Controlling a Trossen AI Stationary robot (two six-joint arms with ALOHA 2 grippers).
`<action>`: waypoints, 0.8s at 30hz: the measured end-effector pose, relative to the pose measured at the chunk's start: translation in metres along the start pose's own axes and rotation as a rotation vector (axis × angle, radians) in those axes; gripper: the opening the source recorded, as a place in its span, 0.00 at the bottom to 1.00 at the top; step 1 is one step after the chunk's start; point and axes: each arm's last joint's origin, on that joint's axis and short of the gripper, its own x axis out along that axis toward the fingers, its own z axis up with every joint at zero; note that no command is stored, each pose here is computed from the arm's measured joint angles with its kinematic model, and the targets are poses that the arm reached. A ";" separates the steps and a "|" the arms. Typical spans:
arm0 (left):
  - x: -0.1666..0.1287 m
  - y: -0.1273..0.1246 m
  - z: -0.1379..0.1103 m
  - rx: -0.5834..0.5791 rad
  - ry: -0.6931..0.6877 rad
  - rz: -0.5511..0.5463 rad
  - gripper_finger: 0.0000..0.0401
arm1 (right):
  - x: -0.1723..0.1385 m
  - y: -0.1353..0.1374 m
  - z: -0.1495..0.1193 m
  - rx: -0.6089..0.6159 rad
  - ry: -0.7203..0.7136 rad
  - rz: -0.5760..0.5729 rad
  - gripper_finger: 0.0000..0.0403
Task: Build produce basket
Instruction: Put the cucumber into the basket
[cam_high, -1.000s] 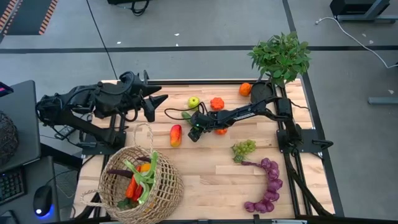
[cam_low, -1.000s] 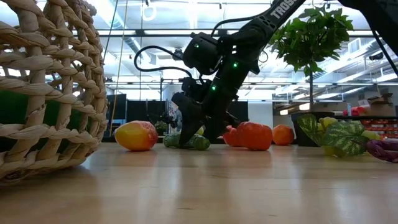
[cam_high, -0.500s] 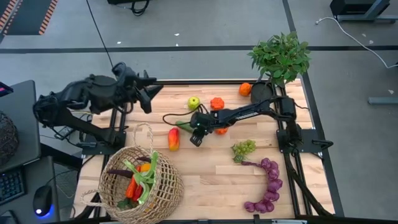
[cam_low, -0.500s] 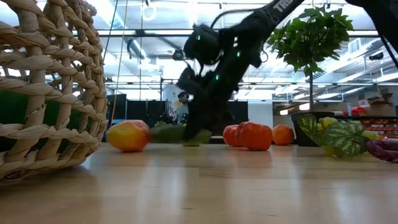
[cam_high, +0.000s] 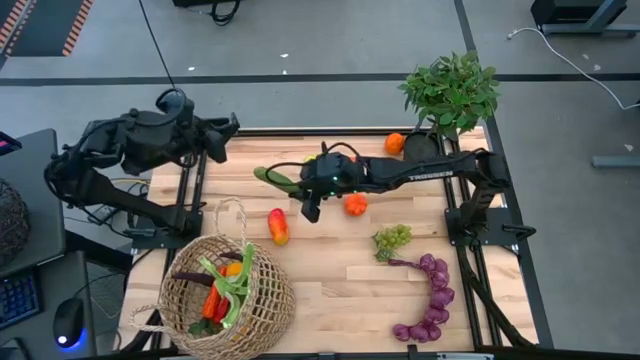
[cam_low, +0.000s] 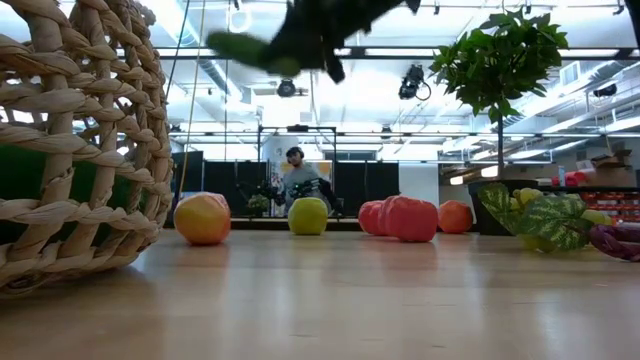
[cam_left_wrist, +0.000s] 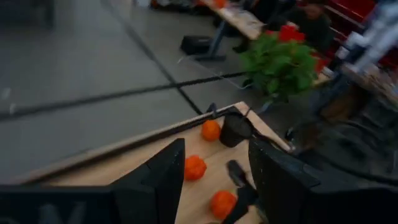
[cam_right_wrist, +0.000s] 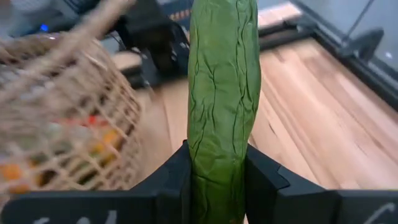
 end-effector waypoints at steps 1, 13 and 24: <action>0.001 0.003 -0.002 -0.029 0.017 0.022 0.47 | -0.003 0.004 0.004 -0.003 -0.022 0.004 0.26; -0.001 0.007 -0.004 -0.050 0.155 -0.069 0.74 | -0.033 0.031 0.053 0.251 -0.498 0.052 0.26; 0.014 -0.008 -0.006 -0.118 0.138 -0.084 0.88 | -0.030 0.033 0.054 0.296 -0.551 0.051 0.26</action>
